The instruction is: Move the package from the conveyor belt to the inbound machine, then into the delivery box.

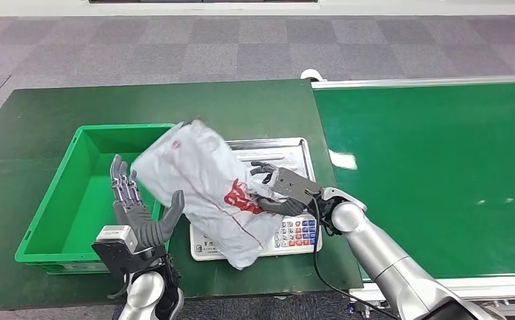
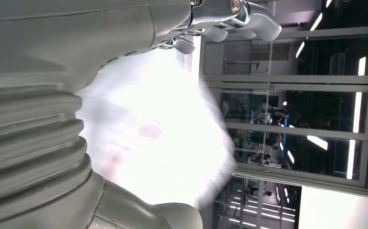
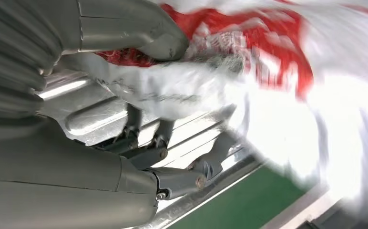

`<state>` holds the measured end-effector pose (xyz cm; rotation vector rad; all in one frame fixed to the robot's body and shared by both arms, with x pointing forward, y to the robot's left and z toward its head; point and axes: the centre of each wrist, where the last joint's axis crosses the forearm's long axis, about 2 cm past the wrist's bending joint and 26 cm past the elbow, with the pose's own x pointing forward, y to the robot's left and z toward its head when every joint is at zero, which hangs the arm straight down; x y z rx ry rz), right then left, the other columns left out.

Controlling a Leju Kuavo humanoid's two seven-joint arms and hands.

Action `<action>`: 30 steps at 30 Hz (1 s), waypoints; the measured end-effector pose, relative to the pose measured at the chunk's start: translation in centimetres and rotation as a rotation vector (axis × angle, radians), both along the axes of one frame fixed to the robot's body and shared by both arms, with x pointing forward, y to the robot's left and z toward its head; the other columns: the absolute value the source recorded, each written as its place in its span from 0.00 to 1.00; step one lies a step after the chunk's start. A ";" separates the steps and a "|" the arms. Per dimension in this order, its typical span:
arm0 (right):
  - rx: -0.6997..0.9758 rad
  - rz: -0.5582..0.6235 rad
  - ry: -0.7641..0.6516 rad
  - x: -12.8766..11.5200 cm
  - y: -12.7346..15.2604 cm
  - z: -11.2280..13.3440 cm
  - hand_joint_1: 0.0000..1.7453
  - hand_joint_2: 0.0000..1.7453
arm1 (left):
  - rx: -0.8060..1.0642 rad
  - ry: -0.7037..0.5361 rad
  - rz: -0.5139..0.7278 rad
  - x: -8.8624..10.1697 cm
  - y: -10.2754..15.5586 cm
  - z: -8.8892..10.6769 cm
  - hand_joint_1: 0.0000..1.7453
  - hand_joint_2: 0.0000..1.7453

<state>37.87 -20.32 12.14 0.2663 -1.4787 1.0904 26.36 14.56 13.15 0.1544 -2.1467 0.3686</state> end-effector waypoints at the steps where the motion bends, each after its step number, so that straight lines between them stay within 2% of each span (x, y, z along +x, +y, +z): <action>1: 0.003 0.002 -0.004 0.0 0.1 0.1 0.00 1.00 | 0.000 0.000 0.000 0.0 0.0 0.0 0.00 1.00; 12: 0.016 0.008 -0.025 -0.2 0.4 0.6 0.00 1.00 | 0.001 0.001 0.000 0.0 0.0 0.0 0.00 1.00; 17: 0.023 -0.040 -0.062 -0.4 0.5 0.8 0.00 1.00 | 0.002 0.003 0.000 0.0 0.0 -0.1 0.00 1.00; 19: 0.033 -0.091 -0.124 -0.4 0.4 1.0 0.00 1.00 | 0.004 0.003 0.000 -0.1 0.0 -0.1 0.00 1.00; 22: 0.110 -0.203 -0.304 -0.5 0.1 1.8 0.00 1.00 | 0.008 0.004 0.000 -0.2 0.0 -0.2 0.00 1.00; 26: 0.269 -0.294 -0.465 -0.9 -0.4 3.0 0.00 1.00 | 0.011 0.001 -0.010 -0.3 0.0 -0.2 0.00 1.00; 30: 0.456 -0.382 -0.574 -2.4 -1.2 3.2 0.00 1.00 | 0.019 0.000 -0.033 -0.2 -0.1 -0.3 0.00 1.00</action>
